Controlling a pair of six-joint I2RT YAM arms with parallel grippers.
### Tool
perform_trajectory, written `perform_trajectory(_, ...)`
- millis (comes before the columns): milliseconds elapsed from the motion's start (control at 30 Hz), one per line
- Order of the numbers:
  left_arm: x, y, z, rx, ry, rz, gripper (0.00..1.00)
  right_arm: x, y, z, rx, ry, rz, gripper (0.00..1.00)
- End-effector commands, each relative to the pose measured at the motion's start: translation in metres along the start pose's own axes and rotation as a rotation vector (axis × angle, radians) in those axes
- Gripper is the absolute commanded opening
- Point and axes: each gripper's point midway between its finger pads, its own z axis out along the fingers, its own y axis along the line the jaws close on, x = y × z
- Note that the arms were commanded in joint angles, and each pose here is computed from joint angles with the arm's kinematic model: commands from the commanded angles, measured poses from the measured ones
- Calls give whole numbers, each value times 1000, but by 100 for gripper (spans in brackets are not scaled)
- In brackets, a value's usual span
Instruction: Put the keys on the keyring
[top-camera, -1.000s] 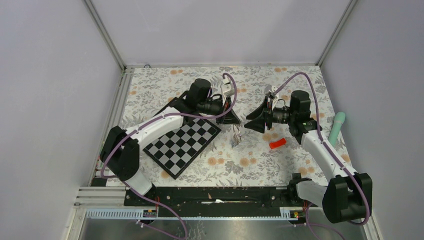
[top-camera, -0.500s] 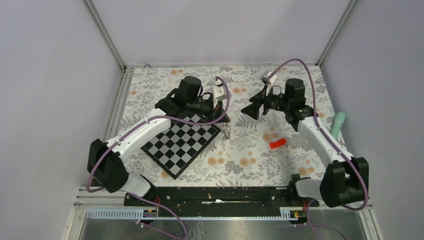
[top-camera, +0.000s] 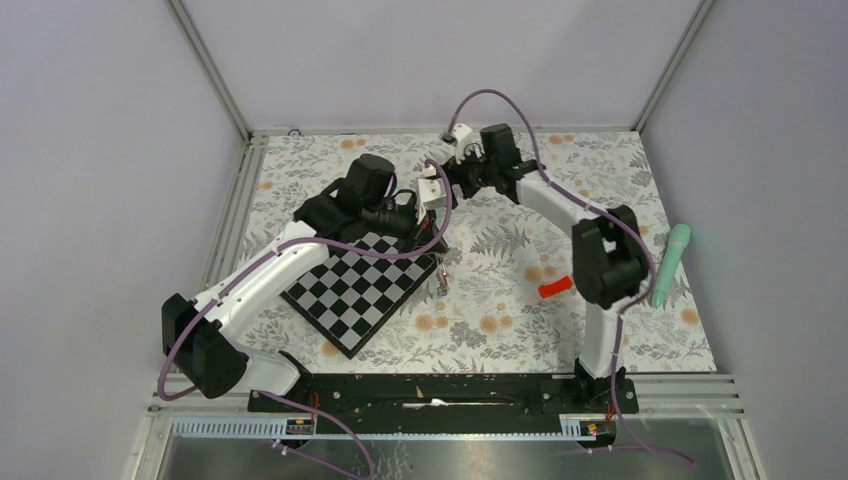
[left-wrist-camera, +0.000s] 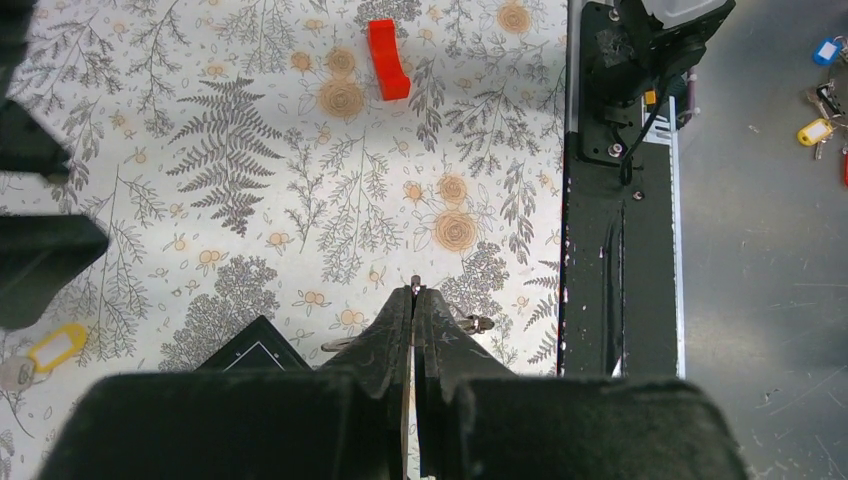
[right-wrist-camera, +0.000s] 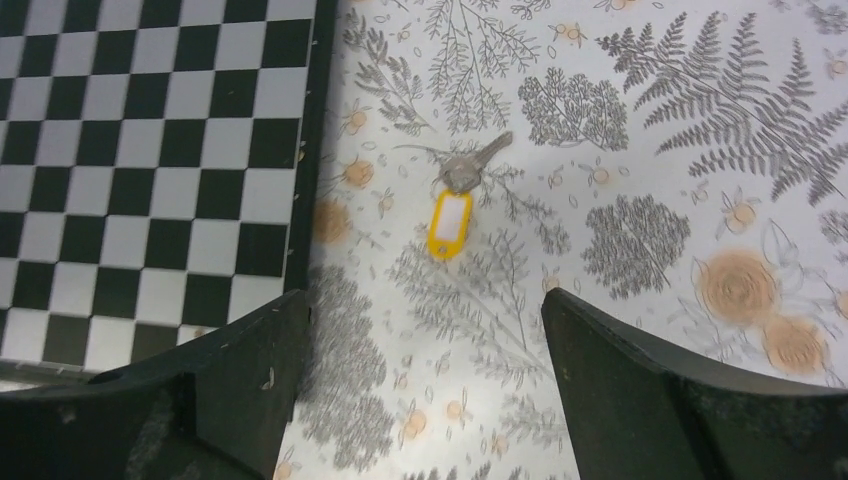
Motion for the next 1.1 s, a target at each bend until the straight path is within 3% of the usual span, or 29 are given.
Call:
perform_trajectory(0,-28,-3,-14,-20,-58,67,0,-1,-9,34,27,97,-43,93)
perform_trajectory(200,-34,-7,-15,-2,-72,46,0,25,-16,82,33,223,-52,91)
perform_trajectory(633,-38,-16,-17,23,-102,30,0,61,-11,125,87,392,-75,72)
perform_trajectory(933,-40,-18,-23,4,-115,48,0,91,-12,102,127,490,-102,41)
perform_trajectory(1067,-43,-18,-26,-10,-121,57,0,98,-11,85,150,510,-128,32)
